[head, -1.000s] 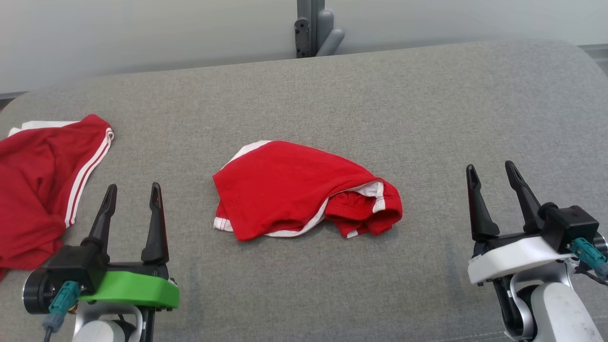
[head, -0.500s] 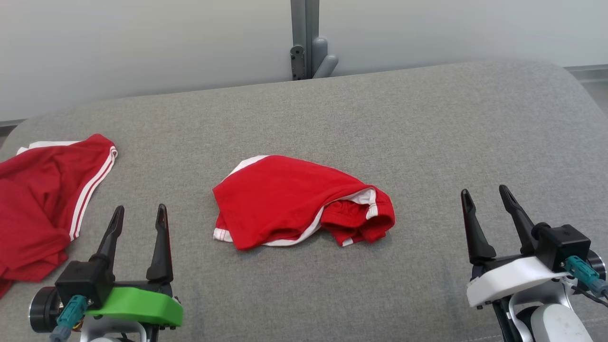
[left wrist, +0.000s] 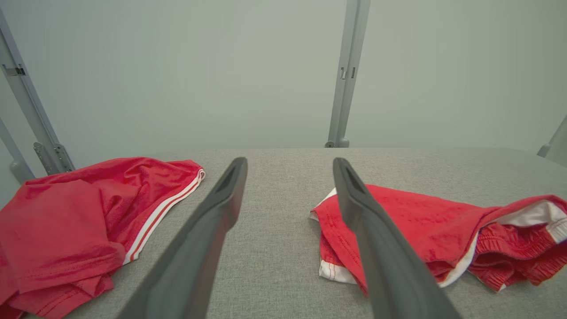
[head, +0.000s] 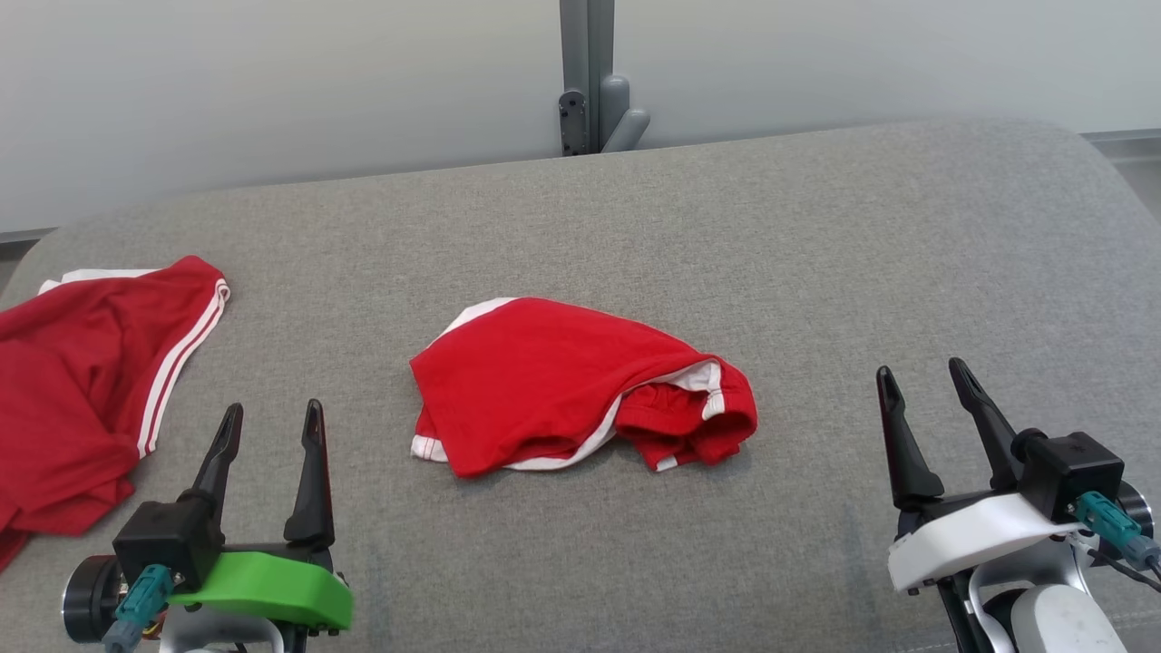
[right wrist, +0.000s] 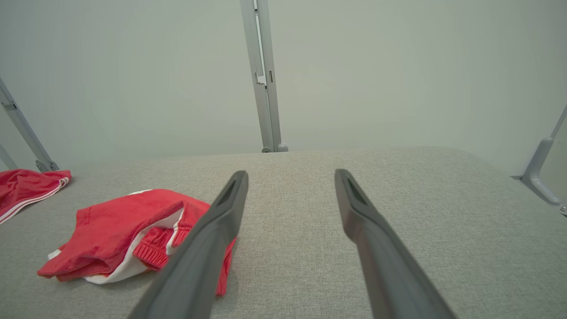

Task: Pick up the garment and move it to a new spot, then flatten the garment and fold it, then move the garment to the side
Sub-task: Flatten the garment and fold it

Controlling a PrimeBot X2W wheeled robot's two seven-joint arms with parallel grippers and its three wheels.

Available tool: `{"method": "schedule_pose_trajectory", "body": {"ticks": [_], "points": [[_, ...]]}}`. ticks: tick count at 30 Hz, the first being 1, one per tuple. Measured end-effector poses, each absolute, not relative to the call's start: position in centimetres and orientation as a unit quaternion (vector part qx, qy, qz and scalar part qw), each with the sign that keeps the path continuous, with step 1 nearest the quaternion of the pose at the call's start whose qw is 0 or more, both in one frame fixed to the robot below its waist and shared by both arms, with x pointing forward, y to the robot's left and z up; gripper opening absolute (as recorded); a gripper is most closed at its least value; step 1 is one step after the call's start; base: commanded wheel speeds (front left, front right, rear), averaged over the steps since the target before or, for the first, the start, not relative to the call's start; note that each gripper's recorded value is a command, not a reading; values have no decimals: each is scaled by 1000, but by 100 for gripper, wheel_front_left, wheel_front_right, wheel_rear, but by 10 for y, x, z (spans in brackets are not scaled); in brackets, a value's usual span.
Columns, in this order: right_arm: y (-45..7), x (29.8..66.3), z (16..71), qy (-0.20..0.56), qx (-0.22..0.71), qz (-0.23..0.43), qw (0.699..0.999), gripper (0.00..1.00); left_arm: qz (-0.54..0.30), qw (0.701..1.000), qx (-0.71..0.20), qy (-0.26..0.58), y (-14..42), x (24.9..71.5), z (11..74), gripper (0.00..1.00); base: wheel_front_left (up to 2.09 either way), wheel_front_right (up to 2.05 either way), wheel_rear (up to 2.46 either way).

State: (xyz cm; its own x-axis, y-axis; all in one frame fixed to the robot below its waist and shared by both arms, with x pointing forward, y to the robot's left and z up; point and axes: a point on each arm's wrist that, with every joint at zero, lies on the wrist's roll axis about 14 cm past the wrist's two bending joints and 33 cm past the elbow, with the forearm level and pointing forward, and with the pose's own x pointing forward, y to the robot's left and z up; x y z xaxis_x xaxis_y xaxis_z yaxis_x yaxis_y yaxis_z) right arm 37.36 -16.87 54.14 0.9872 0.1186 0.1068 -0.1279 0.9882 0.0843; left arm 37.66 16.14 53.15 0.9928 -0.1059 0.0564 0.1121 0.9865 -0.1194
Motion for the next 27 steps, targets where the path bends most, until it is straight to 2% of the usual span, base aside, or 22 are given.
{"method": "schedule_pose_trajectory", "body": {"ticks": [10,20,27], "points": [[-158,376,535,-40,49,77,995,100,-52,997,-61,-19,163,376,529,100,0,0,0],[-71,364,478,79,84,201,973,100,-44,997,-62,-14,167,381,525,100,0,0,0],[-54,387,463,91,101,218,966,100,-33,997,-65,-4,173,389,514,100,0,0,0]]}}
